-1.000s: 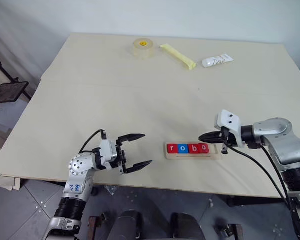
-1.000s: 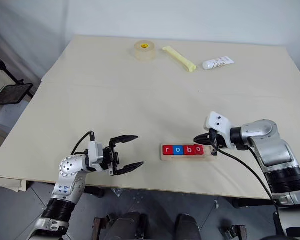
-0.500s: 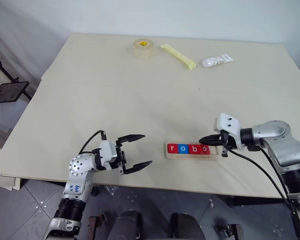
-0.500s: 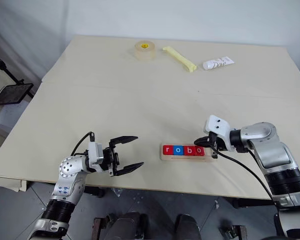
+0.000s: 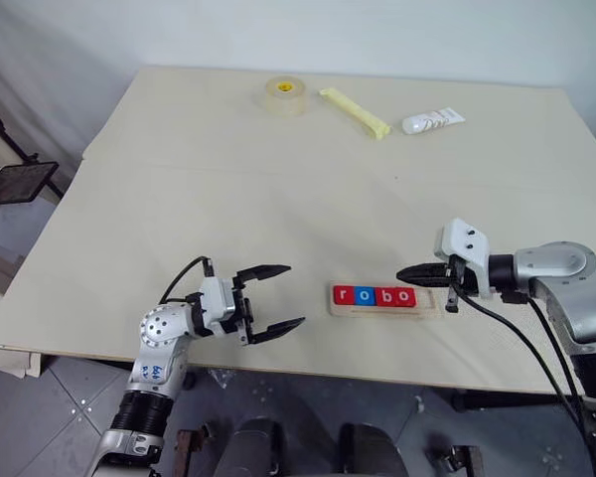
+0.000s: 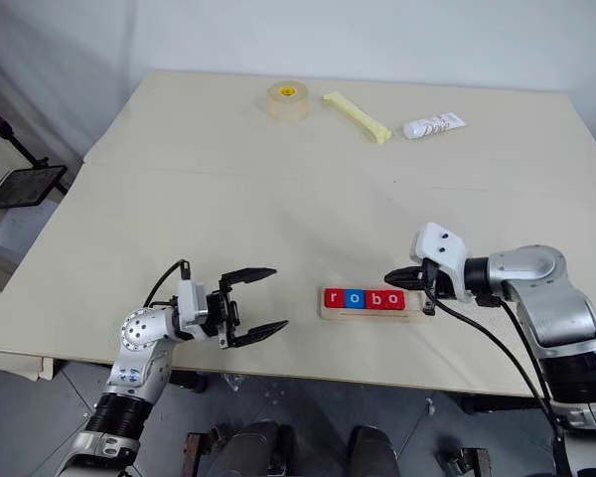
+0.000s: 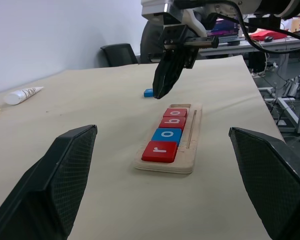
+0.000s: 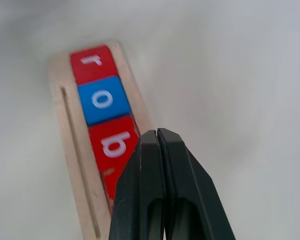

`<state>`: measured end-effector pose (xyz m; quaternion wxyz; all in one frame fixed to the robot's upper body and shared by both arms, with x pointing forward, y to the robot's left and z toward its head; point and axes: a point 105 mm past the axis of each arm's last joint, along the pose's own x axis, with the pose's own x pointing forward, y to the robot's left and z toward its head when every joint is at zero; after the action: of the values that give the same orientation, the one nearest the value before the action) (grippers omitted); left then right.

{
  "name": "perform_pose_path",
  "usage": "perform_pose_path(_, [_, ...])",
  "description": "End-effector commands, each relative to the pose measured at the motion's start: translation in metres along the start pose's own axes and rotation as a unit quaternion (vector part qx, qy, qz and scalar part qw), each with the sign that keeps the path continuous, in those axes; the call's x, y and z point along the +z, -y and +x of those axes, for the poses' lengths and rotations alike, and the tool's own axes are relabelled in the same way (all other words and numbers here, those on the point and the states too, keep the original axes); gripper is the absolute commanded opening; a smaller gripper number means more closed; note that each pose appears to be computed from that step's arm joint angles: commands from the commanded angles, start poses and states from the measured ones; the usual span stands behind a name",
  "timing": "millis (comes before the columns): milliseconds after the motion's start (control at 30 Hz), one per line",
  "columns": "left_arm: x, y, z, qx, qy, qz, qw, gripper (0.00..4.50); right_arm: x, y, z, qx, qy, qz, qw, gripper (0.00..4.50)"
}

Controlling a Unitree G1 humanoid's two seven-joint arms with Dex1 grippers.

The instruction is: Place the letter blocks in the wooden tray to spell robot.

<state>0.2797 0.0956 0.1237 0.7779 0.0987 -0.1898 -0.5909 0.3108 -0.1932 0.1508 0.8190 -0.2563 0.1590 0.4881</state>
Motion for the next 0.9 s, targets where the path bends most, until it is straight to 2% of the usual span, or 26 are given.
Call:
perform_pose_path(33, [0.003,-0.001,0.0,0.001,0.004,0.011,1.0,4.5,0.004,0.011,-0.023,-0.06,0.019,0.004,0.998,0.04])
perform_pose_path(267, [0.002,0.0,-0.003,-0.001,0.0,0.008,1.0,4.5,-0.037,0.024,-0.07,-0.22,0.033,0.092,0.971,0.04])
perform_pose_path(400, [0.002,-0.002,-0.002,-0.009,0.0,0.005,1.0,4.5,-0.059,0.016,-0.089,-0.277,0.033,0.123,0.952,1.29])
perform_pose_path(700, [0.002,-0.009,-0.001,-0.029,-0.002,0.005,1.0,4.5,-0.071,-0.013,-0.131,-0.336,0.05,0.16,0.927,4.43])
perform_pose_path(900, [0.002,-0.011,-0.001,-0.034,-0.002,0.005,0.999,4.5,-0.065,-0.024,-0.125,-0.337,0.062,0.17,0.924,4.47])
